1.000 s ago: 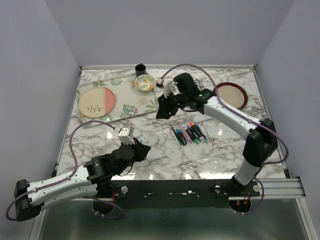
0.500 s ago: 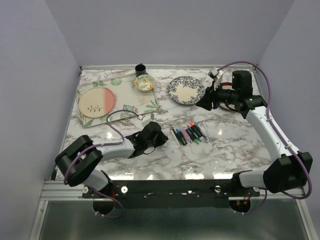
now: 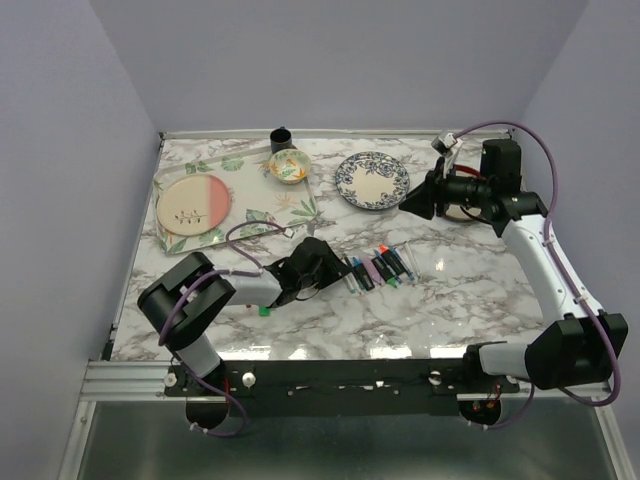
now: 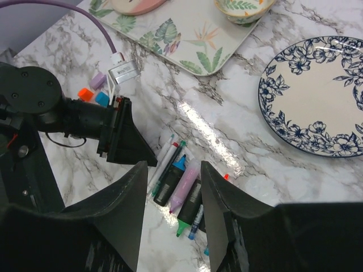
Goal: Open the pen caps
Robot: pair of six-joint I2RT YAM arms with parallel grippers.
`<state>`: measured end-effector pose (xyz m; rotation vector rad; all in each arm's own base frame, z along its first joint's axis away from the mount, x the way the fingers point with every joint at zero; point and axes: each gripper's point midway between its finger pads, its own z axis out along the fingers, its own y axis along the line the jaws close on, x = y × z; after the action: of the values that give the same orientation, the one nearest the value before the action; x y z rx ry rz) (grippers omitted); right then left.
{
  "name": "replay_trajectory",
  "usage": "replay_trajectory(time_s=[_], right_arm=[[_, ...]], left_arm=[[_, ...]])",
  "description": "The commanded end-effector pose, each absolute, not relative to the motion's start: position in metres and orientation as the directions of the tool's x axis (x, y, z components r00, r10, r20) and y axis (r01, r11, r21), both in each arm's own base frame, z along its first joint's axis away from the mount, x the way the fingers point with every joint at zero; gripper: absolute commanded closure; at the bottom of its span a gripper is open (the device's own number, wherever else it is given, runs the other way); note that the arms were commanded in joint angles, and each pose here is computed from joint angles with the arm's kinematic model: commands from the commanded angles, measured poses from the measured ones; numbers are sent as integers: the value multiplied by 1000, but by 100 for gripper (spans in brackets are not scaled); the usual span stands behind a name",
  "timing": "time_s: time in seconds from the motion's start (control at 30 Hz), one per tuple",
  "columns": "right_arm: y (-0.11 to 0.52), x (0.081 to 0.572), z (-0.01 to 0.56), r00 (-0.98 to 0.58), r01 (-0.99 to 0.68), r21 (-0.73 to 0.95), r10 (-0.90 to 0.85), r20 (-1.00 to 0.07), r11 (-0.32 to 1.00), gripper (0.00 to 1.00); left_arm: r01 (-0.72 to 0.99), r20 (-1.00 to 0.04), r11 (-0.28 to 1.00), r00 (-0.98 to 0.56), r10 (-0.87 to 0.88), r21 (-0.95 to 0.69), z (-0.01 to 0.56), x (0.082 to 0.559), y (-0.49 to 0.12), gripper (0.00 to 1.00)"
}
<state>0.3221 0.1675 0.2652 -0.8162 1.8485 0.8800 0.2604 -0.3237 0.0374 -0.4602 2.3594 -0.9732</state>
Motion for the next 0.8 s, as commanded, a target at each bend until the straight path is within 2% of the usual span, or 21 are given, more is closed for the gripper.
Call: replay_trajectory(time_s=[0.0, 0.2, 0.37, 0.43, 0.5, 0.63, 0.67, 0.77], right_arm=[[166, 314, 270, -376, -825, 253, -157, -913, 506, 50], [148, 321, 266, -339, -803, 183, -183, -923, 567, 50], [125, 321, 272, -283, -760, 112, -171, -944, 640, 49], [112, 319, 269, -283, -725, 105, -155, -947, 681, 48], [97, 316, 282, -243, -683, 70, -136, -960, 727, 46], [73, 306, 291, -194, -586, 5, -135, -972, 810, 38], [68, 305, 295, -181, -562, -7, -131, -975, 827, 33], [57, 298, 304, -190, -530, 0, -119, -974, 848, 27]], left_arm=[[-74, -377, 661, -772, -512, -746, 55, 264, -318, 49], [36, -460, 668, -753, -471, -744, 81, 262, -312, 35], [219, -604, 671, -681, -415, -708, 130, 259, -298, 15], [285, -660, 665, -625, -417, -690, 163, 259, -289, 11], [313, -727, 722, -576, -373, -618, 180, 265, -270, 3], [351, -827, 792, -463, -318, -501, 232, 269, -223, 1], [343, -839, 813, -458, -292, -470, 239, 270, -211, 1], [333, -873, 852, -419, -249, -403, 256, 274, -172, 1]])
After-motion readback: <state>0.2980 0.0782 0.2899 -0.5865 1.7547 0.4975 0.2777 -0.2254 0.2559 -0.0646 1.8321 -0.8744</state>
